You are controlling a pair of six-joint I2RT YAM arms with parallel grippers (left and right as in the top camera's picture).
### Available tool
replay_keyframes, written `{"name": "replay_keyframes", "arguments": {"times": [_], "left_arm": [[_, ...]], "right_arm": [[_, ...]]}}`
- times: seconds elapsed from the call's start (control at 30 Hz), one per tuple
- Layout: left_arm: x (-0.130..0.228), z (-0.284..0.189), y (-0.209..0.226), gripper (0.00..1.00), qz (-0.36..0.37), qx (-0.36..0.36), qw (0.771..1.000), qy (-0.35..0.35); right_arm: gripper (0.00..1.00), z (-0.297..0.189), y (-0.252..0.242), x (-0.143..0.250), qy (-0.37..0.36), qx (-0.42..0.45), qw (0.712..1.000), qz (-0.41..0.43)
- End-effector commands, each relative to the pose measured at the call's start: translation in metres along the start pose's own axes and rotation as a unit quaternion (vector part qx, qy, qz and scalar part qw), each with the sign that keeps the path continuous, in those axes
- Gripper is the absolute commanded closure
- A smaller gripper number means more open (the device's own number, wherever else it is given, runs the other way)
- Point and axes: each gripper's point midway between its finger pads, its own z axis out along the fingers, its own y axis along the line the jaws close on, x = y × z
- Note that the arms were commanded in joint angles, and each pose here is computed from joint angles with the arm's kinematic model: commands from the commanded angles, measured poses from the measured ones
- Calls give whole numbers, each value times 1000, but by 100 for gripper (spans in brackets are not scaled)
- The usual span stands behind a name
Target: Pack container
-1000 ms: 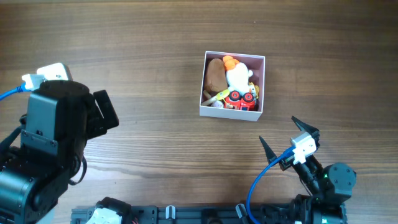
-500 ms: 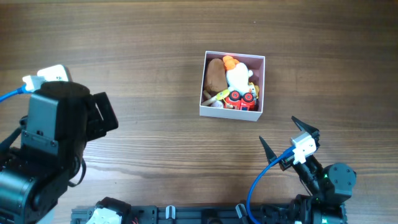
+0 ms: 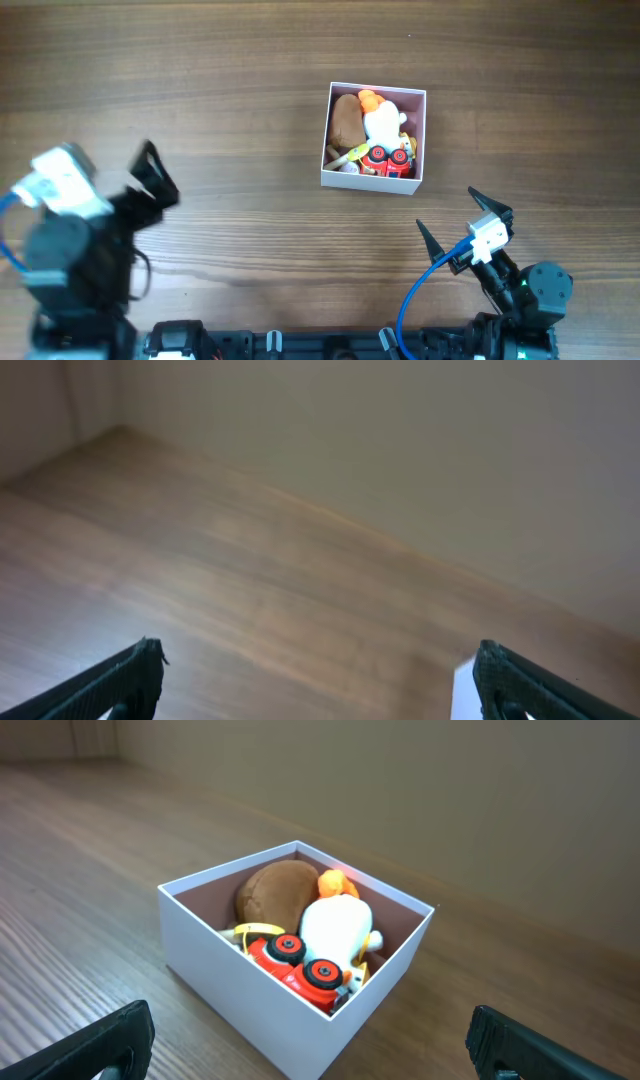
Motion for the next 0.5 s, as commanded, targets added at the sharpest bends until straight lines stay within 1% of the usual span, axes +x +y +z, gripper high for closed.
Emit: {"name": "replay_keyframes", "arguments": {"times": [0.0, 0.17, 0.33, 0.47], "left_arm": [[66, 9, 3, 0, 23, 54, 998, 17], [123, 23, 12, 0, 22, 90, 996, 5], [155, 34, 23, 0, 22, 93, 995, -5], [169, 38, 27, 0, 22, 94, 995, -6]], "right_arm": [[0, -1, 2, -3, -6, -6, 1000, -9], [0, -1, 2, -3, -6, -6, 1000, -9], [0, -1, 2, -3, -6, -6, 1000, -9], [0, -1, 2, -3, -6, -6, 1000, -9]]}}
